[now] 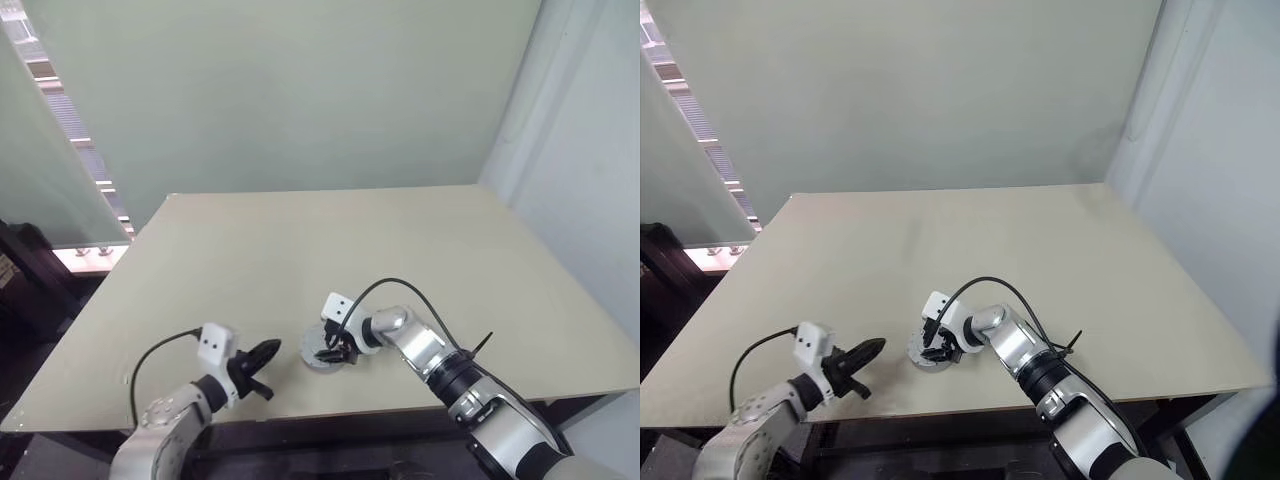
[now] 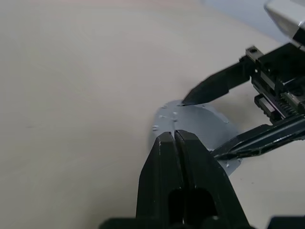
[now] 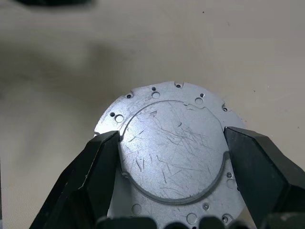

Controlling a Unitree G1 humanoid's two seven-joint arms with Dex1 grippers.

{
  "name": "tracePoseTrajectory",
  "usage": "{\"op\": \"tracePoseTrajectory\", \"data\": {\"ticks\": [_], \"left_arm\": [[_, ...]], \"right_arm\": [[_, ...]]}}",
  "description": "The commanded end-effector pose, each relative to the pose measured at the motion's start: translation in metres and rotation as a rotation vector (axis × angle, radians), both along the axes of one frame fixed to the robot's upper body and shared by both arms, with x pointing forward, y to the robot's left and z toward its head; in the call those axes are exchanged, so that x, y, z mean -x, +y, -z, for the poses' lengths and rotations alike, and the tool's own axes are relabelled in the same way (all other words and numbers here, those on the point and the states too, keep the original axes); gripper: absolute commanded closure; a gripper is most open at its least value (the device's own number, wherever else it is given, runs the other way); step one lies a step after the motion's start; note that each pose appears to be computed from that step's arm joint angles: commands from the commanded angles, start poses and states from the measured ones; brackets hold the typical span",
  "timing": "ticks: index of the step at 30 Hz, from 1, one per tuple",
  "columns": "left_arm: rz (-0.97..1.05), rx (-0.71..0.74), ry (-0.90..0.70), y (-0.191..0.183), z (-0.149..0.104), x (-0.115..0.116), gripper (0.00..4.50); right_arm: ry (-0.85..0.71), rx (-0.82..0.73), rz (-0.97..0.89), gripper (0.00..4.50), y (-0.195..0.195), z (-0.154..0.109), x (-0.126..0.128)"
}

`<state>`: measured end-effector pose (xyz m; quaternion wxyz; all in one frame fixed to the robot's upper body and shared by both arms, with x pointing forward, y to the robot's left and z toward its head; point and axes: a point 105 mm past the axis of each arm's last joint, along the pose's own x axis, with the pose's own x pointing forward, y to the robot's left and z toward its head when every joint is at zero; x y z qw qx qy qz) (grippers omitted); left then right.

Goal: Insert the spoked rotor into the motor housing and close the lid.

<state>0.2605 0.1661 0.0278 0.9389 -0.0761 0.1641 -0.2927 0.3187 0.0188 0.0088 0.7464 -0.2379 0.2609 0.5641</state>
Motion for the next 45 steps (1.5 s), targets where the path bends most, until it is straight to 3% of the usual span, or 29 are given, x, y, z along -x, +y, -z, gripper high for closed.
{"op": "tracePoseTrajectory", "data": {"ticks": [1,7,18,20,22,33,39,45], "left_arm": [[0.053,-0.027,-0.020,-0.014,0.003,-0.008,4.50],[0.114,-0.047,0.019,-0.032,0.018,-0.011,4.50],[0.141,-0.104,0.064,-0.032,0.033,-0.009,4.50],[0.142,-0.104,0.063,-0.034,0.033,-0.010,4.50],[0.143,-0.103,0.062,-0.034,0.033,-0.010,4.50],[0.150,-0.104,0.056,-0.038,0.033,-0.011,4.50],[0.156,-0.104,0.056,-0.039,0.033,-0.012,4.50],[0.163,-0.106,0.057,-0.040,0.034,-0.012,4.50]], "right_arm": [[0.047,0.108,0.059,1.19,-0.024,0.026,0.002],[0.050,0.114,0.071,1.19,-0.028,0.027,0.003],[0.054,0.109,0.059,1.19,-0.026,0.024,0.005],[0.056,0.102,0.039,0.46,-0.025,0.023,0.007],[0.055,0.104,0.028,0.03,-0.024,0.022,0.007],[0.143,-0.033,0.079,0.03,-0.022,-0.003,0.002],[0.250,-0.242,0.274,0.03,-0.026,-0.032,-0.019],[0.467,-0.364,0.556,0.03,-0.047,-0.040,-0.038]]}}
